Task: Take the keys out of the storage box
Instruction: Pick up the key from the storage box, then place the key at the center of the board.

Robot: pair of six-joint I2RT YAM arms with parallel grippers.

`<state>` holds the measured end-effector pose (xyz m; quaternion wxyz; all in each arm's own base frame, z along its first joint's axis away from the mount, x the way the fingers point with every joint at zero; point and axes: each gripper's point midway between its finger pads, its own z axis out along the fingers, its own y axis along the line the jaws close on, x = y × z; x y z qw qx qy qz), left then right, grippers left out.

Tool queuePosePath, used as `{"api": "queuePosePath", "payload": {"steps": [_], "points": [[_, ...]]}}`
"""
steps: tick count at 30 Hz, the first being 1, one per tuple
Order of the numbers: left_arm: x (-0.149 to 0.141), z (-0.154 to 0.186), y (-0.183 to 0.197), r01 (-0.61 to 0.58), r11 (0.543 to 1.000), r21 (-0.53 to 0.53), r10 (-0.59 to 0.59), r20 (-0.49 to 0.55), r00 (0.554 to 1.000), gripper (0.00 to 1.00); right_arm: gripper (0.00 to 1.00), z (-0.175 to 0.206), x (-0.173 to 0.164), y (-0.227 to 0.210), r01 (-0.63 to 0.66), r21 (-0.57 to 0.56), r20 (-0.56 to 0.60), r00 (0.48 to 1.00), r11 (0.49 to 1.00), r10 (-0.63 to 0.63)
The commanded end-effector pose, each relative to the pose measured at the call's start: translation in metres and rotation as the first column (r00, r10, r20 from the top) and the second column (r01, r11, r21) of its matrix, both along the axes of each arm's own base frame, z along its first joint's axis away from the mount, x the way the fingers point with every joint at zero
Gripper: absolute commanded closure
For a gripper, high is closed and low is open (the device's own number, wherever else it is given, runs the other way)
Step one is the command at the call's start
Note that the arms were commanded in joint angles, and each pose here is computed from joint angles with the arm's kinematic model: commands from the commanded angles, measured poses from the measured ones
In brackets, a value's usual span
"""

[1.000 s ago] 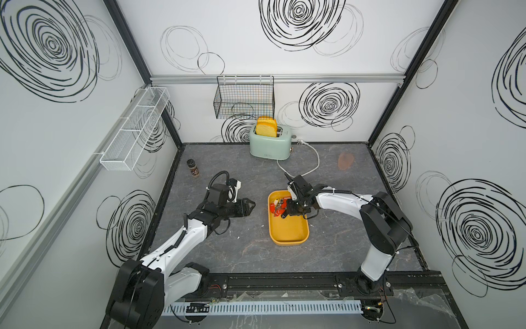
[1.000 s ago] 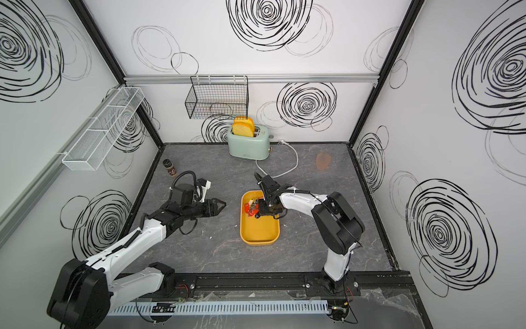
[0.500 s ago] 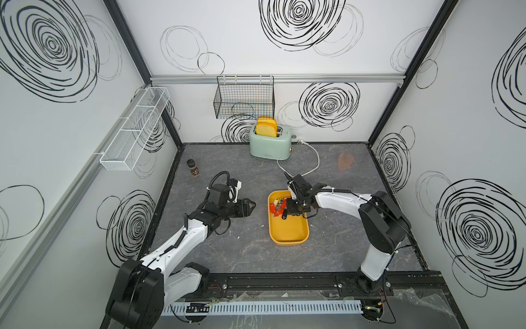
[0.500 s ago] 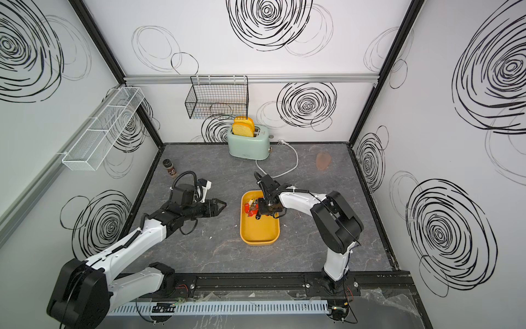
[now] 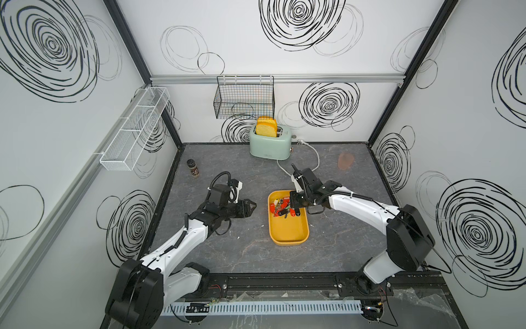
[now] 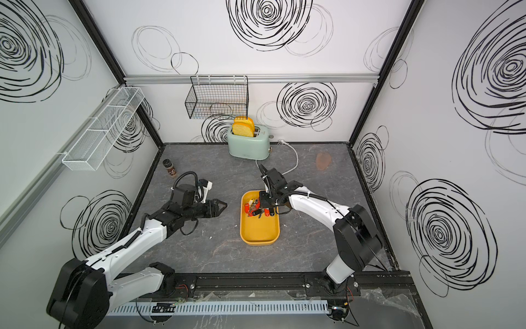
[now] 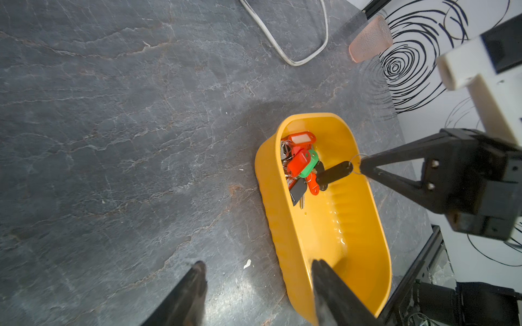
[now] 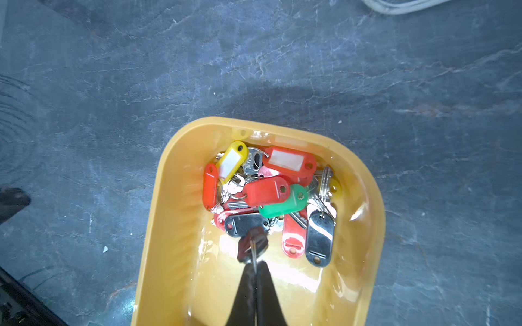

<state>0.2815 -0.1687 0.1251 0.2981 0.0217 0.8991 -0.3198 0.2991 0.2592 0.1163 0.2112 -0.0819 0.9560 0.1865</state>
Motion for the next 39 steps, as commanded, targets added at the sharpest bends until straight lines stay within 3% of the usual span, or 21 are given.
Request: {"api": "queuePosePath", "payload": {"steps": [1, 7, 15, 25, 31, 39], "points": [[0.005, 0.012, -0.004, 0.012, 1.0, 0.001, -0.012, 0.045, 0.999, 0.36, 0.99, 0.025, 0.007, -0.016, 0.044, 0.0, 0.041, 0.998, 0.999, -0.044], [0.004, 0.01, -0.006, 0.019, 1.0, 0.004, -0.019, 0.04, 0.999, 0.37, 0.99, 0.049, 0.027, -0.06, 0.142, 0.018, 0.091, 0.985, 0.99, -0.143], [0.003, 0.01, -0.008, 0.024, 1.0, 0.003, -0.024, 0.038, 0.999, 0.36, 0.99, 0.03, 0.043, -0.116, 0.273, 0.008, 0.079, 0.959, 0.962, -0.273], [0.003, 0.009, -0.008, 0.028, 1.0, 0.009, -0.028, 0.036, 0.999, 0.36, 0.99, -0.019, 0.052, -0.131, 0.307, 0.0, 0.008, 0.952, 0.952, -0.307], [0.002, 0.008, -0.008, 0.03, 0.999, 0.012, -0.03, 0.032, 0.999, 0.36, 0.98, -0.035, 0.053, -0.132, 0.314, 0.046, -0.035, 0.949, 0.948, -0.313], [0.002, 0.007, -0.008, 0.028, 0.999, 0.015, -0.029, 0.03, 0.999, 0.36, 0.93, -0.052, 0.047, -0.147, 0.345, 0.028, -0.073, 0.937, 0.938, -0.342]]}}
